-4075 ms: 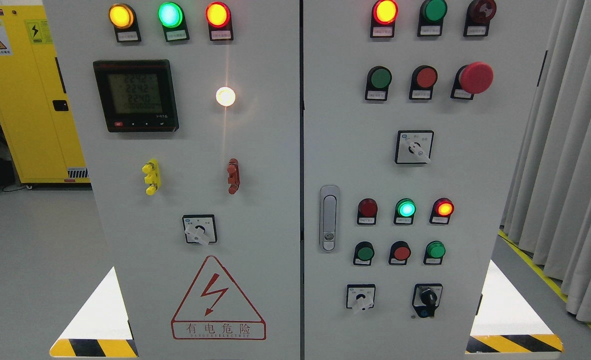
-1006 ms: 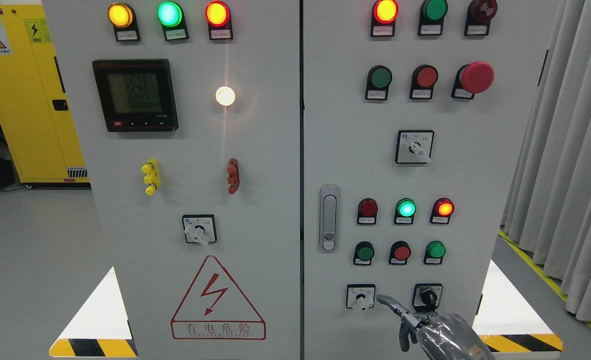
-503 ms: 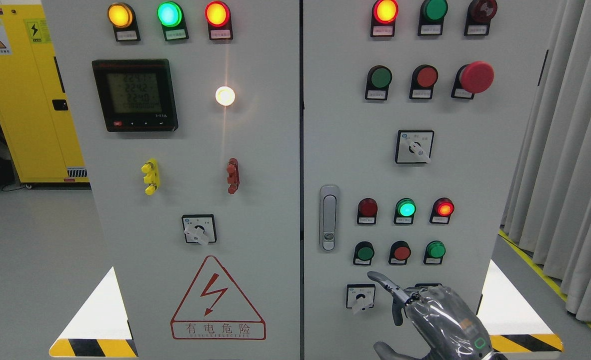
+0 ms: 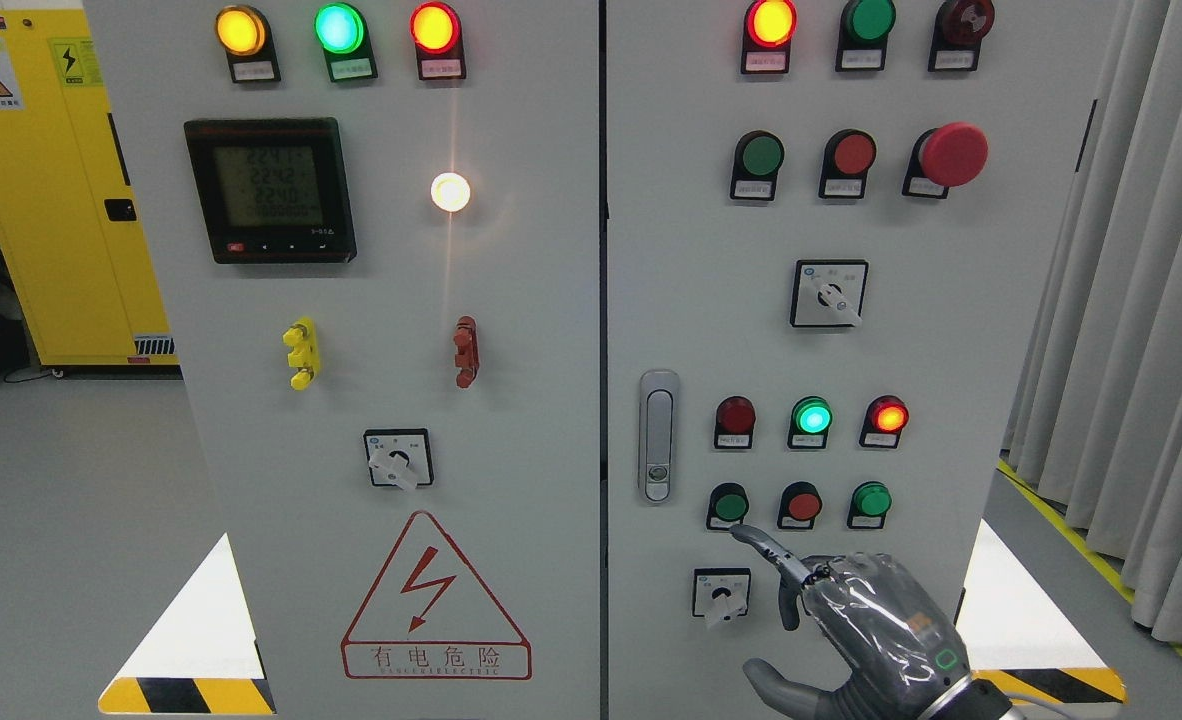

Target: Press green start button

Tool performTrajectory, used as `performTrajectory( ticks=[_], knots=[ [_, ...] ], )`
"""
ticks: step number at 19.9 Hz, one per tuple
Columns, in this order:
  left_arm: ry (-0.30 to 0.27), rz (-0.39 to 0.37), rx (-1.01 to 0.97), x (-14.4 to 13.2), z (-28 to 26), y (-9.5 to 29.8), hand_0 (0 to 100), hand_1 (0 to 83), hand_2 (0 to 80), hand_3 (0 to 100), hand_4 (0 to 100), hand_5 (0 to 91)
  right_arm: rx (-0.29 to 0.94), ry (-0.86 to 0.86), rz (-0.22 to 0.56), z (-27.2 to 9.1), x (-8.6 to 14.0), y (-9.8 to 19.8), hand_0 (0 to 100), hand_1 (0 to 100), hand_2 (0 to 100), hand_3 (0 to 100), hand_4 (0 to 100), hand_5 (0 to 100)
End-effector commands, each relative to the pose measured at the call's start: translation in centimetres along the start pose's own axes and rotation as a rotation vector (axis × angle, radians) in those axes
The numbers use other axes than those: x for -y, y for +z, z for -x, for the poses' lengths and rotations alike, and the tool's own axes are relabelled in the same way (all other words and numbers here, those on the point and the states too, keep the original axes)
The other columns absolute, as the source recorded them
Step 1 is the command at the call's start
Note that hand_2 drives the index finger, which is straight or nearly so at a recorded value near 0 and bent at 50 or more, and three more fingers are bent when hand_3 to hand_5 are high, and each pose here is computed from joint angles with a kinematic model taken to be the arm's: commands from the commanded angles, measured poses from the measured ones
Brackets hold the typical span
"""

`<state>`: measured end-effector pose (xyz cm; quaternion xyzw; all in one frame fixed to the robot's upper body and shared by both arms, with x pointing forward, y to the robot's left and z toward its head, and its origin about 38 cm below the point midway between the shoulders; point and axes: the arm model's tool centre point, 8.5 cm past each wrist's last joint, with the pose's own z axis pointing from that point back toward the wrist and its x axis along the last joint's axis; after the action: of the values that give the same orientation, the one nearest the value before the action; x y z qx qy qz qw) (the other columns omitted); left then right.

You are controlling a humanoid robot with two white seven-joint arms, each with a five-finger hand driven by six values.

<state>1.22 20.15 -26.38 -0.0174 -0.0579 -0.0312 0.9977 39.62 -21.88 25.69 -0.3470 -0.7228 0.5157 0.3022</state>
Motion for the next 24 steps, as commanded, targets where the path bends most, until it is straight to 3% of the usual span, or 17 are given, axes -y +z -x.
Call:
performTrajectory(
  ticks=[1,24],
  knots=[
    [-0.003,0.001,0.050,0.0,-2.4,-0.2,12,55.6,0.0,0,0,0.0,-0.009,-0.032,-0.048,0.8,-1.9,-1.1,34,65,0,73,77,76],
    [-0.003,0.001,0.051,0.0,-2.5,-0.2,12,55.6,0.0,0,0,0.0,-0.017,-0.028,-0.054,1.8,-1.7,-2.5,35,65,0,73,77,75]
  ],
)
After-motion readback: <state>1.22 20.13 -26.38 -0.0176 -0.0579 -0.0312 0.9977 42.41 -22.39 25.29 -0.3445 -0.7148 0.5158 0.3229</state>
